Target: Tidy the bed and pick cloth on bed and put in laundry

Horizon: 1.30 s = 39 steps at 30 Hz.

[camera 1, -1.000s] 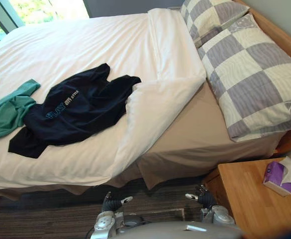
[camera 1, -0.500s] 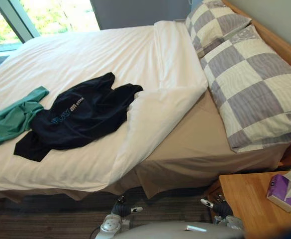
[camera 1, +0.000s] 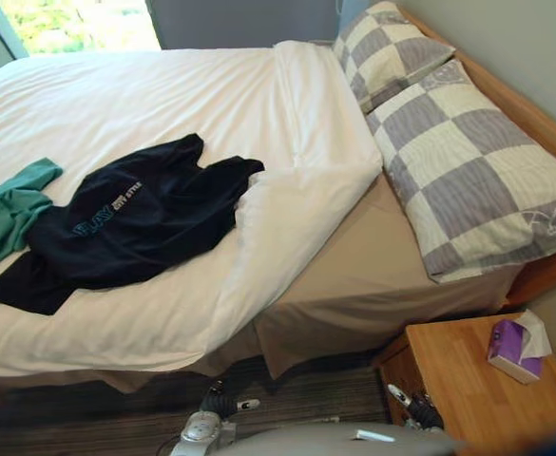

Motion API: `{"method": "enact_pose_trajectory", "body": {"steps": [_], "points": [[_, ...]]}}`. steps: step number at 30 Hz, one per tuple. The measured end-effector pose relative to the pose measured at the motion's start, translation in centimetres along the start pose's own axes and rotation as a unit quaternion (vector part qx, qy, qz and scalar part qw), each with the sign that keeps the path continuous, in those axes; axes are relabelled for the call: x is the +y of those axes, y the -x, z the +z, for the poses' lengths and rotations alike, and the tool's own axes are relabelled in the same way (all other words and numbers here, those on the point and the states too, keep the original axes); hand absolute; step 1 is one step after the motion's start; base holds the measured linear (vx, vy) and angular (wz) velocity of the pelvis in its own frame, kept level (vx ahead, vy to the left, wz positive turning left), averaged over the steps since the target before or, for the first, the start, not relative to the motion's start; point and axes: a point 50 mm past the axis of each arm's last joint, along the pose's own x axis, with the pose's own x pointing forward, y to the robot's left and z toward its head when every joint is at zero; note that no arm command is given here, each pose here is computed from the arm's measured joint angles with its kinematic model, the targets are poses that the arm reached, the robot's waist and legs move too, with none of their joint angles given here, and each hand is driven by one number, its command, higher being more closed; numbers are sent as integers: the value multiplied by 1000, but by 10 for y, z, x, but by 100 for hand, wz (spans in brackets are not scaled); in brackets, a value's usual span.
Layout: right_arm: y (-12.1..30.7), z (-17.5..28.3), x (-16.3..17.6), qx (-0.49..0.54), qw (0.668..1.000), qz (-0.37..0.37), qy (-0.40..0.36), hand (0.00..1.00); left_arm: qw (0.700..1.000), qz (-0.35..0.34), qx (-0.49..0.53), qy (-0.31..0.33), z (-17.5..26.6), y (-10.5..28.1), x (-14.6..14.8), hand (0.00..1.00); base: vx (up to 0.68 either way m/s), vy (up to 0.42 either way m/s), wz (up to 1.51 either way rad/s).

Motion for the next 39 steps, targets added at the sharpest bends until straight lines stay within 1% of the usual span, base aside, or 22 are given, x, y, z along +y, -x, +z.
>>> {"method": "enact_pose_trajectory", "body": {"steps": [1,2,4,5,7,8,10,11,13,15,18,19,22,23,25,26,28,29,31,33,37,39], "points": [[0,5,-14,-16,999,-35,-13,0,1000,3,7,5,-1,0,0,0,-131,-28,-25],[-1,10,-20,-27,998,-50,-18,0,1000,4,11,8,-2,0,0,0,-124,-29,-17],[-1,36,-42,-98,989,-105,-24,0,999,6,31,26,-6,0,1,0,-116,-24,-6],[-1,46,-44,-121,986,-112,-25,0,999,7,33,30,-7,0,1,0,-140,-2,-11],[3,99,-40,-233,965,-113,-24,0,998,11,39,40,-8,1,3,0,-133,15,-9],[6,113,-37,-262,959,-109,-22,0,998,11,39,43,-9,1,3,0,-96,10,5],[22,163,-21,-368,927,-78,-1,0,998,17,38,51,-10,1,7,0,-42,5,18],[27,173,-17,-389,919,-68,4,0,998,19,36,52,-10,2,8,0,10,9,24],[49,211,3,-461,886,-25,37,0,998,25,26,50,-8,2,13,0,38,15,22],[57,225,17,-483,874,5,60,0,998,33,23,48,-7,2,16,0,92,12,13],[74,249,65,-510,840,106,153,0,998,46,10,43,-3,2,24,0,77,7,20],[77,252,74,-515,831,121,172,0,998,46,10,42,-3,2,24,0,60,12,25],[94,268,121,-532,781,205,256,0,999,40,2,36,0,2,25,0,48,25,24],[95,269,124,-532,777,211,260,0,999,40,1,34,1,2,25,0,31,19,25],[106,271,155,-536,743,253,311,0,999,31,-2,8,1,2,33,0,26,16,18],[107,271,158,-536,740,255,315,0,999,31,-1,5,1,2,34,0,0,0,0],[115,274,184,-540,720,273,340,0,999,29,0,-16,1,2,41,0,-25,-4,4],[117,277,191,-543,714,274,346,0,999,28,0,-17,1,1,42,0,-93,-3,24],[133,294,211,-566,696,262,356,0,999,21,-11,-34,15,-2,42,0,-98,12,28],[148,307,225,-593,679,247,356,0,999,24,-26,-42,30,-4,44,0,-104,23,28],[171,329,240,-633,658,225,340,0,996,43,-67,-48,60,-6,55,0,-86,25,35],[175,336,243,-644,656,212,331,0,994,51,-80,-44,69,-5,57,0,-53,49,17]]}}
